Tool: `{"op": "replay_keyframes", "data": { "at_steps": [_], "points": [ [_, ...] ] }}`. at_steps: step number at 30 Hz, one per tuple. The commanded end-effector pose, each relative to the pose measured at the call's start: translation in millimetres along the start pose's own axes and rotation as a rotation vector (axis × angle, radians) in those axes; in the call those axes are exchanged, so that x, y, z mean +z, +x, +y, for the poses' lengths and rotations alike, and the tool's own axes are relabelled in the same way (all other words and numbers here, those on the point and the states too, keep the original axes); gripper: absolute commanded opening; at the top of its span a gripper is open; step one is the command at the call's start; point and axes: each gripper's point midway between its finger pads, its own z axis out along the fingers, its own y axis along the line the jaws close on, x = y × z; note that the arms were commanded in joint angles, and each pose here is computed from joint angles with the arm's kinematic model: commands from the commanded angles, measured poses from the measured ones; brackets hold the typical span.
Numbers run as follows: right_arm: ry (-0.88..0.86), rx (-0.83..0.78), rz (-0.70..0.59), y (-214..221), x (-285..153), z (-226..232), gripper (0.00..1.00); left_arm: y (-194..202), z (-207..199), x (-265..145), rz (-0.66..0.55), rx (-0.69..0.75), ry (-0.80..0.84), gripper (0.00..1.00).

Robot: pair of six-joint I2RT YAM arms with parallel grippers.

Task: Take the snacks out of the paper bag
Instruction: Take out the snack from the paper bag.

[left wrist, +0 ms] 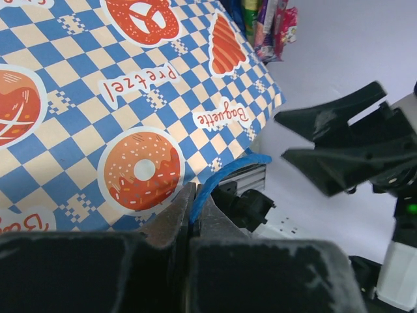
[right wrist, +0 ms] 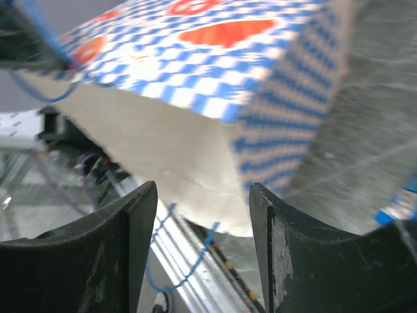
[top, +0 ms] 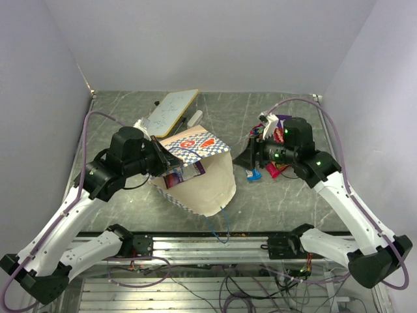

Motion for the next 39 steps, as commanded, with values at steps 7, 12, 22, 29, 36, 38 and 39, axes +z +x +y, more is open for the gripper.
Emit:
{"op": "replay_keyframes", "data": {
  "at_steps": [7,12,22,29,36,38,39],
  "points": [
    [-0.245,-0.138,0.044,14.9,36.2,106.2,0.59,-9.7,-15.3,1.1,-0.057,-0.048,0.073,0.07],
    [-0.191,-0.171,0.025,23.5,63.0,115.6,0.59,-9.7,-16.7,-1.5,-0.058,-0.04,0.078,0.07],
    [0.006,-0.146,-0.06,51.7,120.6,102.1,0.59,-6.1,-24.9,-5.7,-0.036,-0.022,0.123,0.07],
    [0.074,-0.265,-0.118,68.2,143.5,79.5,0.6,-11.8,-32.9,-20.2,-0.089,0.032,0.182,0.07],
    [-0.005,-0.58,-0.121,84.8,166.6,84.6,0.6,-15.2,-42.3,-18.6,-0.115,0.046,0.251,0.07],
    [-0.028,-0.662,-0.103,90.7,170.2,84.2,0.6,-15.0,-42.7,-18.7,-0.113,0.063,0.249,0.07],
    [-0.046,-0.72,-0.104,92.7,170.2,84.7,0.59,-15.4,-42.7,-20.2,-0.115,0.074,0.249,0.07]
  ]
}}
